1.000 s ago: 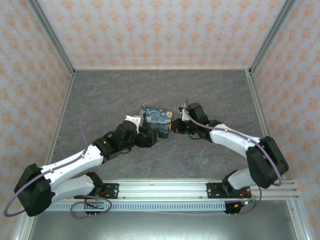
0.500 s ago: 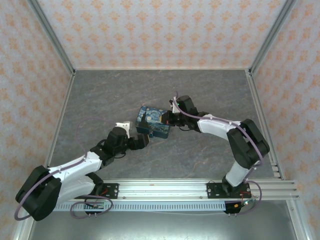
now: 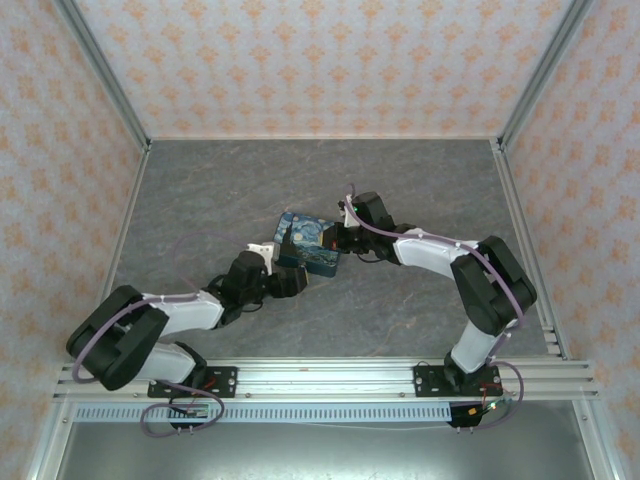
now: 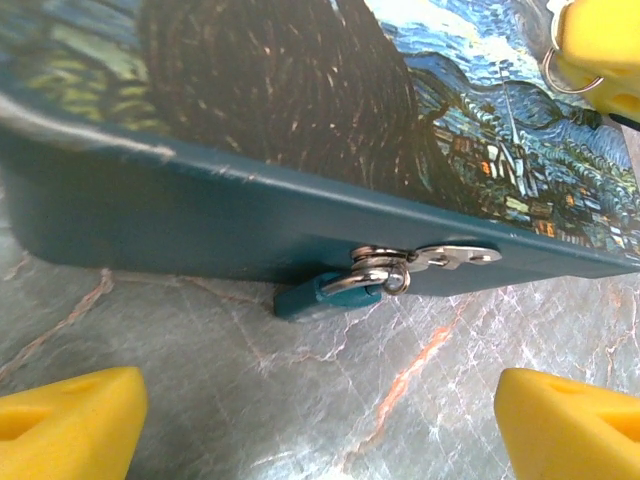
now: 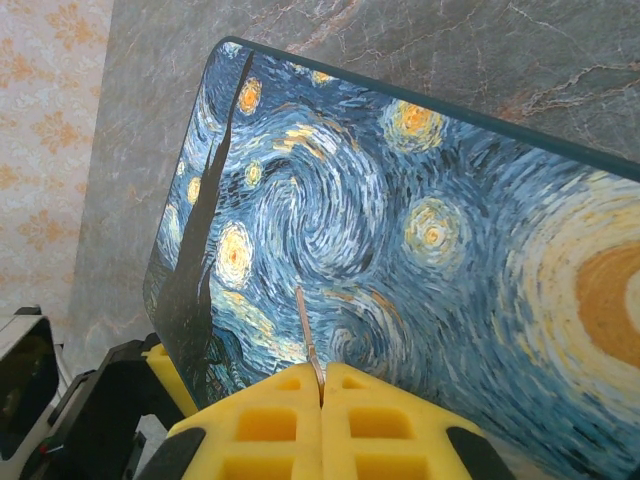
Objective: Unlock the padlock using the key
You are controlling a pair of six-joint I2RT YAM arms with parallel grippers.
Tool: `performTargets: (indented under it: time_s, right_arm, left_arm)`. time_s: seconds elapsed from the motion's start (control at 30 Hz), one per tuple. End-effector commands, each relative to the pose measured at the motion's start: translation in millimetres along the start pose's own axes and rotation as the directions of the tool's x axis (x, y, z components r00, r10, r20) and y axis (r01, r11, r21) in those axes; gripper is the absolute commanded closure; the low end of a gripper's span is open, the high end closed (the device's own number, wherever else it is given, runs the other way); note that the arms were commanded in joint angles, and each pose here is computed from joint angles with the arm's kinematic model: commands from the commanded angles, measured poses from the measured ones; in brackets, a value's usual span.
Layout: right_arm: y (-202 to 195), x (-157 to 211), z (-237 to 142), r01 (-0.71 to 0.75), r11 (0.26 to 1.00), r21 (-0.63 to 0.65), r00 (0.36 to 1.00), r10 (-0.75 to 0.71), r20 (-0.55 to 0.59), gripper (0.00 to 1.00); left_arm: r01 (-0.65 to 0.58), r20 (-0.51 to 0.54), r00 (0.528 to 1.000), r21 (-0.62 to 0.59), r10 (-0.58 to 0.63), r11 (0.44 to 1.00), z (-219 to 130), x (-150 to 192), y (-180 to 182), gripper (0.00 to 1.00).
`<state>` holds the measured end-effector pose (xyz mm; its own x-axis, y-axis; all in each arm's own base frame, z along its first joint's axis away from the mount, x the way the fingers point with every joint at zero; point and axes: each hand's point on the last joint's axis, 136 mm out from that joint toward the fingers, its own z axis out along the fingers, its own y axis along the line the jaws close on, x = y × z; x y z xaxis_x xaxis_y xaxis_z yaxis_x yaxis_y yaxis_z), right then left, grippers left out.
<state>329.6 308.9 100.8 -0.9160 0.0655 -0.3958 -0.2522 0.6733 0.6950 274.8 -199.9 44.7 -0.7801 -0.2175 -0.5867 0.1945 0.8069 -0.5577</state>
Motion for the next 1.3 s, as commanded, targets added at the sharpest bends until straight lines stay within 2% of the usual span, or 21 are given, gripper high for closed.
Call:
performTargets:
  time_s: [0.0,0.2,0.87,1.13,1.17,1.27]
  right_arm:
    - [-28,25,10,-0.048,0.995,0.091,0.996,0.055,-0.07,1.0]
    - [-28,24,10,-0.047,0.995,0.092,0.996,0.054,-0.069,1.0]
    - [-30,26,10,-0.047,0.994,0.096,0.996,0.055,-0.076,1.0]
    - [-30,26,11,-0.048,0.994,0.093,0.996,0.055,-0.074,1.0]
    - [-30,27,11,-0.048,0.994,0.094,0.996,0.055,-0.076,1.0]
    - [-29,27,11,-0.048,0.995,0.091,0.996,0.055,-0.077,1.0]
  left_arm:
    - [-0.051,0.087,0.995,0.066,0.045,0.997,5,-28,-19,0.13]
    - [-0.094,0.082,0.993,0.057,0.089,0.994,14,-29,-19,0.2]
    - [-0.072,0.001,0.997,0.032,0.072,0.997,52,-12,-18,0.44]
    - [-0.075,0.011,0.997,-0.01,0.075,0.997,53,-14,-13,0.57]
    - [-0.046,0.014,0.999,-0.013,0.046,0.999,53,-15,-13,0.59]
    - [-0.04,0.023,0.999,-0.018,0.04,0.999,54,-18,-13,0.61]
